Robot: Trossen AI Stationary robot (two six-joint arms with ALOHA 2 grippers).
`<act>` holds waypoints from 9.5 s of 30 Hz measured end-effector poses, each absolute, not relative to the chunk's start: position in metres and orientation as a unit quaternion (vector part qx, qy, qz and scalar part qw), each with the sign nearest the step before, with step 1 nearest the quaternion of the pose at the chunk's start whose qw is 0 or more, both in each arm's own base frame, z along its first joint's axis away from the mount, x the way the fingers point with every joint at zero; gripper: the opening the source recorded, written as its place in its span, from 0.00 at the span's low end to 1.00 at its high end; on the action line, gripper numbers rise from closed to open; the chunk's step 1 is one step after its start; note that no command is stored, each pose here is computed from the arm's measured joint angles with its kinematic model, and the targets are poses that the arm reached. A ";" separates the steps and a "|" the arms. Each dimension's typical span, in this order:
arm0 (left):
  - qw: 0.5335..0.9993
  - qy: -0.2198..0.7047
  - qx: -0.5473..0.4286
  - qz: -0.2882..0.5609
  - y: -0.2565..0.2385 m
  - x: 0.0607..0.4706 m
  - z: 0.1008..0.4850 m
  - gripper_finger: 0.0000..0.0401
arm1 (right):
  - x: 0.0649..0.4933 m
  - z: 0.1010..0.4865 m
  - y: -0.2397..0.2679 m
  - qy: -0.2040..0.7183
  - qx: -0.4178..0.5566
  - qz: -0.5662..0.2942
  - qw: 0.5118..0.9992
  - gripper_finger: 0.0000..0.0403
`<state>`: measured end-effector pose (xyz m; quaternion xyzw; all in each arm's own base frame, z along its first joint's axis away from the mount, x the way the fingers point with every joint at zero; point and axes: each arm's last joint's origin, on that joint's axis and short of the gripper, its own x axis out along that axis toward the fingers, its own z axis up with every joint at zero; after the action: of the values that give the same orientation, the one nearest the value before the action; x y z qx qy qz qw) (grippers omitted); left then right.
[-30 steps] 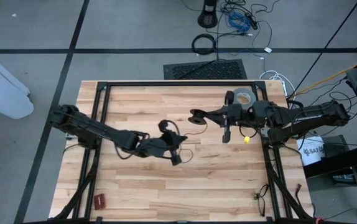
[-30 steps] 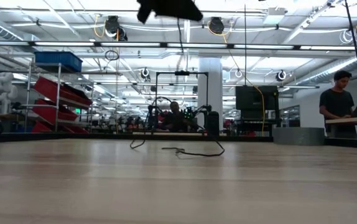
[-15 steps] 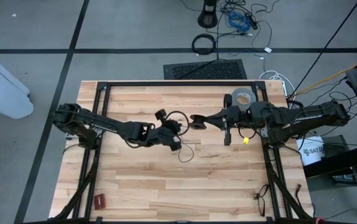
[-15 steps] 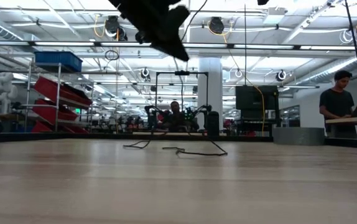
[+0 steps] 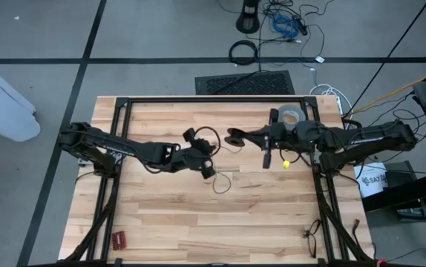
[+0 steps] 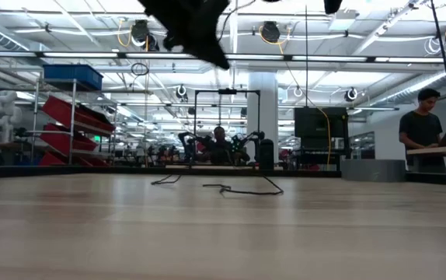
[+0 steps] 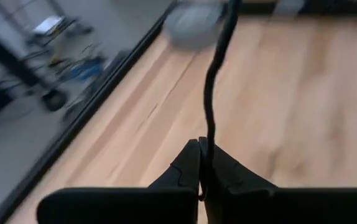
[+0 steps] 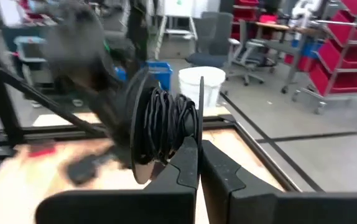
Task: Coil cords
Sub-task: Coil the black wire onto the spool
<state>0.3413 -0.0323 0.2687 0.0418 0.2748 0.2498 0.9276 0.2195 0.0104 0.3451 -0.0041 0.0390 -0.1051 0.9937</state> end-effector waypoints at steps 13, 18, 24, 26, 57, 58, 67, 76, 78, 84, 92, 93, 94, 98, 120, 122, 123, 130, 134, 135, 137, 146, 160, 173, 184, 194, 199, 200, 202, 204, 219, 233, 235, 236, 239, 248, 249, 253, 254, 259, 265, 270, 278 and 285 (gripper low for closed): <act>0.974 0.146 -0.006 0.174 -0.040 0.367 0.281 0.01 | 0.236 0.345 0.009 0.005 -0.019 -0.116 0.993 0.00; 0.979 0.140 0.002 0.147 -0.044 0.369 0.280 0.01 | 0.236 0.342 0.007 0.019 -0.024 -0.120 0.992 0.00; 0.967 0.207 0.006 0.148 -0.046 0.364 0.267 0.04 | 0.233 0.343 0.007 0.022 -0.025 -0.121 0.992 0.00; 0.963 0.227 0.005 0.145 -0.050 0.360 0.264 0.09 | 0.232 0.343 0.007 0.026 -0.026 -0.121 0.992 0.00; 0.967 0.114 0.130 0.188 -0.086 0.352 0.298 0.39 | 0.222 0.349 0.008 0.015 -0.010 -0.103 0.995 0.00; 0.964 0.107 0.138 0.199 -0.087 0.355 0.297 0.39 | 0.221 0.350 0.008 0.015 -0.011 -0.101 0.995 0.00; 0.952 0.082 0.162 0.247 -0.088 0.365 0.292 0.36 | 0.220 0.350 0.009 0.016 -0.011 -0.090 0.996 0.00; 0.965 0.052 0.156 0.204 -0.088 0.367 0.297 0.33 | 0.220 0.350 0.009 0.016 -0.012 -0.091 0.996 0.00; 0.964 0.051 0.158 0.207 -0.085 0.368 0.298 0.33 | 0.220 0.350 0.009 0.016 -0.012 -0.091 0.996 0.00; 0.966 0.048 0.164 0.195 -0.078 0.370 0.298 0.33 | 0.220 0.350 0.009 0.015 -0.011 -0.091 0.996 0.00; 0.971 0.044 0.165 0.168 -0.078 0.372 0.298 0.33 | 0.220 0.350 0.009 0.015 -0.012 -0.091 0.996 0.00; 0.971 0.044 0.165 0.167 -0.078 0.372 0.298 0.33 | 0.220 0.350 0.009 0.015 -0.012 -0.091 0.996 0.00; 0.971 0.044 0.165 0.167 -0.078 0.372 0.298 0.33 | 0.220 0.350 0.009 0.015 -0.012 -0.091 0.996 0.00; 0.971 0.044 0.165 0.168 -0.077 0.372 0.298 0.29 | 0.220 0.350 0.009 0.015 -0.012 -0.091 0.996 0.00; 0.979 -0.034 0.167 0.114 -0.074 0.384 0.302 0.01 | 0.224 0.347 0.008 0.025 -0.011 -0.096 0.995 0.00; 0.974 -0.015 0.183 0.130 -0.080 0.382 0.300 0.01 | 0.224 0.346 0.008 0.026 -0.012 -0.096 0.995 0.00; 0.971 0.000 0.190 0.143 -0.083 0.380 0.299 0.01 | 0.224 0.346 0.008 0.026 -0.012 -0.096 0.995 0.00; 0.953 0.054 0.211 0.211 -0.104 0.351 0.316 0.00 | 0.223 0.343 0.008 0.044 -0.013 -0.095 0.994 0.00; 0.961 0.027 0.169 0.215 -0.110 0.326 0.344 0.00 | 0.223 0.342 0.008 0.048 -0.014 -0.095 0.994 0.00; 0.964 0.025 0.154 0.217 -0.109 0.320 0.349 0.00 | 0.223 0.342 0.008 0.048 -0.014 -0.095 0.994 0.00; 0.968 0.022 0.121 0.219 -0.104 0.308 0.360 0.00 | 0.224 0.342 0.008 0.049 -0.014 -0.095 0.994 0.00; 0.976 0.078 0.027 0.202 -0.073 0.274 0.372 0.00 | 0.234 0.341 0.009 0.029 -0.014 -0.095 0.995 0.00; 0.957 0.227 -0.039 0.176 -0.066 0.261 0.342 0.00 | 0.234 0.344 0.015 0.012 -0.013 -0.077 0.997 0.00; 0.954 0.205 -0.051 0.215 -0.032 0.227 0.373 0.00 | 0.237 0.340 0.017 0.023 -0.009 -0.041 0.999 0.00; 0.975 0.113 -0.053 0.185 -0.032 0.217 0.416 0.00 | 0.245 0.333 0.012 0.040 -0.016 -0.056 0.998 0.00; 0.986 0.061 -0.068 0.141 -0.039 0.236 0.421 0.00 | 0.269 0.318 0.004 0.046 -0.040 -0.100 0.993 0.00; 0.987 0.049 -0.074 0.134 -0.040 0.255 0.416 0.00 | 0.279 0.317 0.001 0.015 -0.046 -0.124 0.991 0.00; 0.988 0.043 -0.075 0.130 -0.042 0.259 0.416 0.00 | 0.280 0.316 0.001 0.013 -0.050 -0.127 0.991 0.00; 0.990 0.031 -0.072 0.120 -0.044 0.268 0.414 0.00 | 0.284 0.315 0.001 0.005 -0.056 -0.132 0.990 0.00; 0.991 0.021 -0.074 0.110 -0.047 0.277 0.412 0.00 | 0.286 0.316 0.000 -0.006 -0.058 -0.141 0.988 0.00; 0.995 0.059 -0.059 0.053 -0.064 0.344 0.359 0.00 | 0.290 0.318 -0.006 -0.035 -0.063 -0.167 0.983 0.00; 0.978 0.151 -0.030 0.139 -0.062 0.353 0.318 0.00 | 0.280 0.325 -0.005 -0.029 -0.054 -0.157 0.986 0.00; 0.977 0.157 -0.027 0.142 -0.062 0.353 0.315 0.00 | 0.278 0.328 -0.005 -0.035 -0.049 -0.147 0.987 0.00; 0.977 0.157 -0.027 0.143 -0.062 0.353 0.313 0.00 | 0.277 0.329 -0.004 -0.039 -0.046 -0.143 0.988 0.00; 0.973 0.168 -0.020 0.155 -0.061 0.354 0.306 0.00 | 0.273 0.333 -0.004 -0.047 -0.034 -0.129 0.990 0.00; 0.961 0.205 0.004 0.187 -0.059 0.353 0.296 0.00 | 0.259 0.336 -0.003 -0.017 -0.012 -0.119 0.993 0.00; 0.960 0.208 0.007 0.188 -0.059 0.352 0.295 0.00 | 0.257 0.338 -0.003 -0.016 -0.010 -0.119 0.993 0.00; 0.955 0.228 0.016 0.191 -0.058 0.350 0.291 0.00 | 0.250 0.339 -0.003 -0.004 -0.002 -0.117 0.993 0.00; 0.954 0.232 0.017 0.191 -0.058 0.350 0.291 0.01 | 0.248 0.339 -0.002 -0.001 -0.002 -0.115 0.993 0.00; 0.955 0.232 0.015 0.181 -0.061 0.349 0.291 0.07 | 0.243 0.343 0.003 -0.007 -0.001 -0.105 0.994 0.00; 0.961 0.238 0.010 0.140 -0.072 0.348 0.290 0.23 | 0.235 0.349 0.007 -0.017 -0.002 -0.095 0.995 0.00; 0.963 0.236 0.011 0.127 -0.081 0.346 0.291 0.33 | 0.225 0.353 0.007 -0.013 -0.003 -0.095 0.995 0.00; 0.966 0.203 0.034 0.158 -0.115 0.355 0.273 0.37 | 0.214 0.359 0.012 -0.021 -0.002 -0.081 0.997 0.00; 0.965 0.160 -0.007 0.208 -0.121 0.386 0.234 0.37 | 0.202 0.364 0.019 -0.023 -0.001 -0.063 0.998 0.00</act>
<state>0.3863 -0.1214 0.2336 -0.0065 0.1601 0.2076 0.9650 0.2020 0.0186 0.3638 -0.0012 -0.0227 -0.0628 0.9978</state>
